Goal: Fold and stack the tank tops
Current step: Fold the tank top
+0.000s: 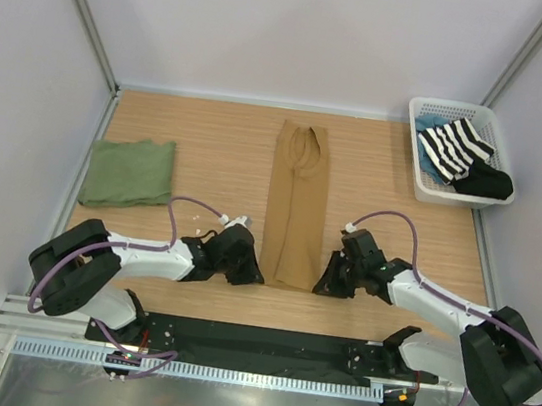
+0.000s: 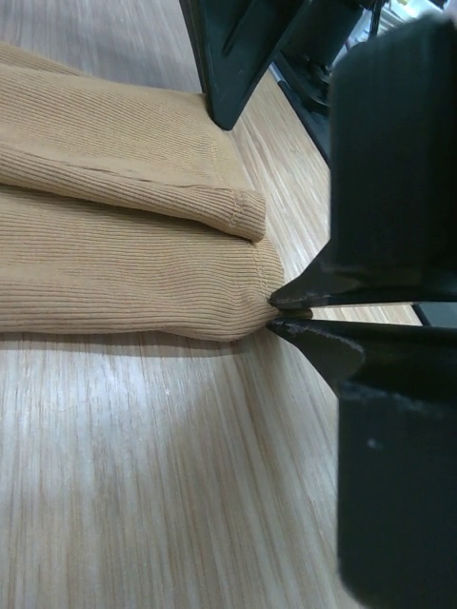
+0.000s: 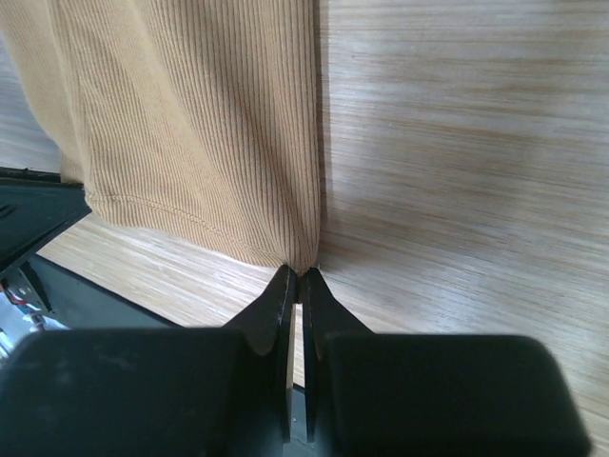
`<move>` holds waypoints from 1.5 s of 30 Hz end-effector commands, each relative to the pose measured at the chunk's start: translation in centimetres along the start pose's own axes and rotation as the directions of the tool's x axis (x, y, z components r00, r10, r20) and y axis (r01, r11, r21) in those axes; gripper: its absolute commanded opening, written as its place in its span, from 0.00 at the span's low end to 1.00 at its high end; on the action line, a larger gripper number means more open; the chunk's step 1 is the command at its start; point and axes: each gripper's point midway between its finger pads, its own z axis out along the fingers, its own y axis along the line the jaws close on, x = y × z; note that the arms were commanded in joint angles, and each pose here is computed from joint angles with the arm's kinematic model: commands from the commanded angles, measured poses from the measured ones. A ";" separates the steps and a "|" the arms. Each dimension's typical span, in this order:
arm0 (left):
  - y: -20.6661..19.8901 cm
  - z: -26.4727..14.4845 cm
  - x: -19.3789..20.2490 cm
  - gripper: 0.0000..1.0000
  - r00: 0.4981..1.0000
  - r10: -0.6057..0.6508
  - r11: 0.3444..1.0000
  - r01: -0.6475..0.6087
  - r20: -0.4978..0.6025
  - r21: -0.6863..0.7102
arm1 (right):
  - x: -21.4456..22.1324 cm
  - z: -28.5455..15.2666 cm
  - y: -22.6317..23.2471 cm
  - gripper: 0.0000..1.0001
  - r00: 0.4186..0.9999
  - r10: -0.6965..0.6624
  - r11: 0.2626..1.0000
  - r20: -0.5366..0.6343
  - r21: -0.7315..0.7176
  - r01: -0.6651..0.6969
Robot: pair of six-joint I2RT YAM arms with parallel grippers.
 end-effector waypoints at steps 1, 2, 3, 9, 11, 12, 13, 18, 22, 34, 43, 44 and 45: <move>-0.6 -0.1 -0.3 0.06 1.000 0.021 1.000 -0.021 0.010 0.014 | 0.1 -0.3 0.9 0.06 1.000 -0.012 0.999 0.013 -0.051 0.012; -0.5 -0.1 -0.2 0.05 1.000 0.018 1.000 -0.018 0.009 0.013 | 0.2 -0.4 0.8 0.05 1.000 -0.012 0.999 0.013 -0.049 0.012; -0.4 -0.2 -0.2 0.04 1.000 0.016 1.000 -0.016 0.009 0.009 | 0.3 -0.3 0.7 0.05 1.000 -0.012 0.999 0.009 -0.047 0.012; 0.6 -0.7 0.1 0.12 1.000 0.013 1.000 -0.012 0.006 -0.023 | 0.4 -0.8 0.4 0.01 1.000 -0.016 0.999 0.018 -0.039 0.017; 0.9 -0.9 0.2 0.19 1.000 0.012 0.999 -0.012 0.005 -0.033 | 0.2 -1.1 0.7 0.01 0.999 -0.021 0.999 0.029 -0.041 0.022; 1.3 -0.9 -0.1 0.27 1.000 0.012 0.999 -0.010 0.025 -0.053 | 0.2 -1.2 0.7 0.01 0.999 -0.021 0.999 0.029 -0.039 0.022; 1.4 -1.0 -0.2 0.31 1.000 0.015 0.998 -0.013 0.026 -0.057 | 0.1 -1.3 0.7 0.01 0.999 -0.023 0.999 0.031 -0.039 0.024; 1.7 -0.3 -0.1 0.38 0.999 0.030 0.996 -0.028 0.014 -0.082 | 0.1 -1.1 0.6 0.01 0.999 -0.023 0.999 0.025 -0.030 0.024; 1.3 0.5 0.1 0.15 0.999 0.032 0.997 -0.032 -0.007 -0.077 | 0.1 -1.1 0.6 0.01 0.999 -0.022 0.999 0.023 -0.030 0.023; -0.9 -2.3 -0.8 0.00 0.998 0.061 0.998 -0.060 0.021 -0.018 | -1.1 -3.5 2.2 0.01 0.997 -0.063 0.997 0.053 -0.035 0.065; -2.3 -3.9 0.0 0.00 0.998 0.056 0.998 -0.056 0.019 0.029 | -0.5 -5.4 3.1 0.01 0.997 -0.058 0.995 0.056 -0.084 0.062; -2.5 -4.0 -0.1 0.00 0.998 0.054 0.998 -0.055 0.023 0.037 | -0.5 -5.8 3.3 0.01 0.997 -0.058 0.994 0.057 -0.093 0.063; -2.9 -4.4 0.3 0.00 0.998 0.056 0.997 -0.056 0.001 0.058 | -0.5 -6.1 3.5 0.01 0.996 -0.059 0.993 0.059 -0.099 0.065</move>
